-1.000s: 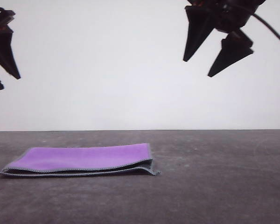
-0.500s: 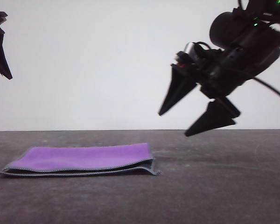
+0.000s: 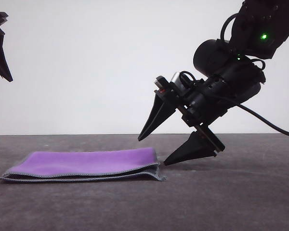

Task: Fold clothes

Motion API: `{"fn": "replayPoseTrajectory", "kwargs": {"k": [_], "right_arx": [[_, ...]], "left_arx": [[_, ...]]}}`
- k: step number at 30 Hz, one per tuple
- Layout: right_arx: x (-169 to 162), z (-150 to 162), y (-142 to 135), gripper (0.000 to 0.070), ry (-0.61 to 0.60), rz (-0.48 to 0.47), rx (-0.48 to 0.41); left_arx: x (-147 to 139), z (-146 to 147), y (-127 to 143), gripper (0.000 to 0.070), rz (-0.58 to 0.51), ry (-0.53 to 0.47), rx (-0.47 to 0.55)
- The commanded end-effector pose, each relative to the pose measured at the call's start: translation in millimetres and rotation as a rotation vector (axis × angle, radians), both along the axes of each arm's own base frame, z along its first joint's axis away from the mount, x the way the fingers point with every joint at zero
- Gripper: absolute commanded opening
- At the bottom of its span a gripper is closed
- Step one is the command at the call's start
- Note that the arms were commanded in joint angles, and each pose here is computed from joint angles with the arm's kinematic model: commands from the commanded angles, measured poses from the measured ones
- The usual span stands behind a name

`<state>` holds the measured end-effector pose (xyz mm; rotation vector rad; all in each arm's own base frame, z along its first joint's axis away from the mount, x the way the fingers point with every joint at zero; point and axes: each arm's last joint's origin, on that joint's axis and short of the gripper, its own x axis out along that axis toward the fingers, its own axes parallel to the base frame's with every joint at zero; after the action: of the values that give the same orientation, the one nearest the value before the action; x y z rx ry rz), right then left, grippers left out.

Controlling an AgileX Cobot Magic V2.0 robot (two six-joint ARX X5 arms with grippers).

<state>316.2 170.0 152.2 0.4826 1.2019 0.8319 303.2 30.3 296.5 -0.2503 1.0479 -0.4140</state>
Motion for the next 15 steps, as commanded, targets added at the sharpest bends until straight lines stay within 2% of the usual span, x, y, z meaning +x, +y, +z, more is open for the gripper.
{"fn": "replayPoseTrajectory", "kwargs": {"k": [1,10,15], "right_arx": [[2,-7,6,0.0444,0.045,-0.012,0.003],[-3,-10,20,0.0438,0.059,0.012,0.03],[-3,-8,24,0.033,0.052,0.021,0.046]], "left_arx": [[5,2,1,0.0284,0.001,-0.008,-0.001],[5,2,1,0.0284,0.001,-0.008,-0.002],[5,2,1,0.0284,0.001,-0.008,-0.002]]}}
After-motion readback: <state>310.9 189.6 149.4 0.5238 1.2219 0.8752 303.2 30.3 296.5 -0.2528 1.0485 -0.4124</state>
